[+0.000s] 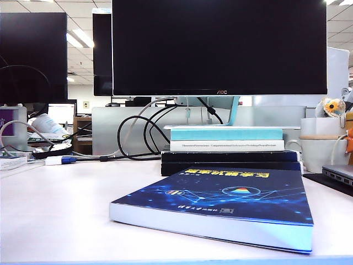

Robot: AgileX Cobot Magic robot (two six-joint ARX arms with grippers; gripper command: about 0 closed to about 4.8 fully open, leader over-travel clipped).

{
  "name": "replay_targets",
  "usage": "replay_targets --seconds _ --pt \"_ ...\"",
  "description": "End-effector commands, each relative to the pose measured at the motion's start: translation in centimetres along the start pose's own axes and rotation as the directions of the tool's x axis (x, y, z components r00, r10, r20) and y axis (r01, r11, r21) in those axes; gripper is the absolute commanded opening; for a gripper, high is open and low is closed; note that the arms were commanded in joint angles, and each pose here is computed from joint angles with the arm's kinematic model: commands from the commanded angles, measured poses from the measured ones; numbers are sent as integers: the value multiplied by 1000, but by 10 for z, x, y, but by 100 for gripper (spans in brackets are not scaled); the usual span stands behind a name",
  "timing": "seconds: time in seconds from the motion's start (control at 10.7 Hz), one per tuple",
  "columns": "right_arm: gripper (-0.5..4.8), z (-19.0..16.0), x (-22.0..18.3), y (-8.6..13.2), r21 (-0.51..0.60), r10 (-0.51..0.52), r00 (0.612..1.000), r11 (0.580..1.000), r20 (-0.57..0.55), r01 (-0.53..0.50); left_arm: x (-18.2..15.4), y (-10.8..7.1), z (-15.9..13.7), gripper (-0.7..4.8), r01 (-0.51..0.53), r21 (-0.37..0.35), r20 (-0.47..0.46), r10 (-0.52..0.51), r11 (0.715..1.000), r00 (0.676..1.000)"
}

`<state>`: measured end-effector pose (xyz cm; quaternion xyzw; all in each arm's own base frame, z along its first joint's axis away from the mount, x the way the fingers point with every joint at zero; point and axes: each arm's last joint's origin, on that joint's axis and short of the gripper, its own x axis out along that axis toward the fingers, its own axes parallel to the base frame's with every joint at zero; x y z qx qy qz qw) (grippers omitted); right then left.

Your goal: Close the book.

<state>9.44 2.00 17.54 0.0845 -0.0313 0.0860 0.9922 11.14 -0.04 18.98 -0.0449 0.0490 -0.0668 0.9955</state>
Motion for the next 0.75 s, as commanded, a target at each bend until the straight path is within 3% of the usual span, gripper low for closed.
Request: replay_targets --seconds 0.09,0.28,0.37,0.75 --pt "-1 -8 0 -1 -28 -11 998 1000 -58 10 0 1 -6 -6 -22 8 49 21 1000 999" --pt "-1 -12 0 -2 -56 -26 995 998 -98 20 1 2 -15 -6 -31 40 33 30 999 999" --pt "-1 -18 -1 -3 -64 -42 987 997 -157 33 2 6 -30 -6 -117 44 1 117 992 993" --pt "0 -18 -1 -3 -64 -43 986 997 -163 33 2 7 -35 -6 -137 50 -46 139 989 989"
